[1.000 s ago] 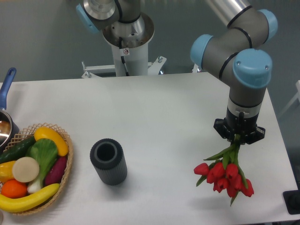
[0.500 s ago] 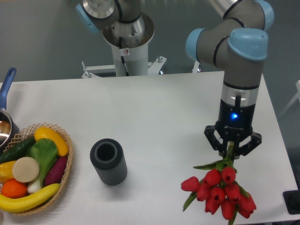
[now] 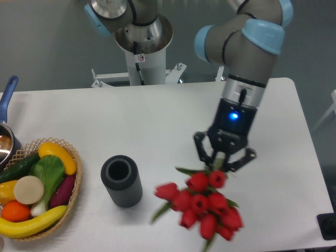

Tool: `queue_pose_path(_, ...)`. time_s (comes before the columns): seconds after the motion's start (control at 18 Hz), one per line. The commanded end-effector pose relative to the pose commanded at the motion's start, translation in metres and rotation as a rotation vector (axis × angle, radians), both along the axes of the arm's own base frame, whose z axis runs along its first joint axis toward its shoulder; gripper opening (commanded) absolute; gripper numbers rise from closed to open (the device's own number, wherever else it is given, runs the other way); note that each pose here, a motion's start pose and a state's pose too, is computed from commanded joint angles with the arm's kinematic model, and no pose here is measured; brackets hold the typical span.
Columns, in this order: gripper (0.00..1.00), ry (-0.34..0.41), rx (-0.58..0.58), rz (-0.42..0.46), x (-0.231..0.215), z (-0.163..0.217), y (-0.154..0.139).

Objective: Insert the flowers into the vase
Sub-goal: 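Carry the red tulips toward the dark grey vase, stems downward, then lower the tulip stems into the vase opening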

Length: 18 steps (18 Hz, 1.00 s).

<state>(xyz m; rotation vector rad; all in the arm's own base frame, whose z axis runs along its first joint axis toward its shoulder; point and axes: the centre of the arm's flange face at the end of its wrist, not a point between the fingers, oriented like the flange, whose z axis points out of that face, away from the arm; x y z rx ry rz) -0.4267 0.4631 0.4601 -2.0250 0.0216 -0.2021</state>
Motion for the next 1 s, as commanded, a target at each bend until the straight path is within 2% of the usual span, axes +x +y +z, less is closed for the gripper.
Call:
queue_pose_path(0.33, 0.00, 0.005, 0.056, -0.047, 0.024, 0.009, -0.001)
queue_pose_path(0.5, 0.00, -0.057, 0.161, -0.142, 0.043, 0.011, 0.006)
queue_pose_path(0.61, 0.00, -0.072, 0.196, -0.169, 0.046, 0.011, 0.009)
queue_pose_path(1.0, 0.00, -0.089, 0.223, -0.273, 0.083, 0.011, 0.042)
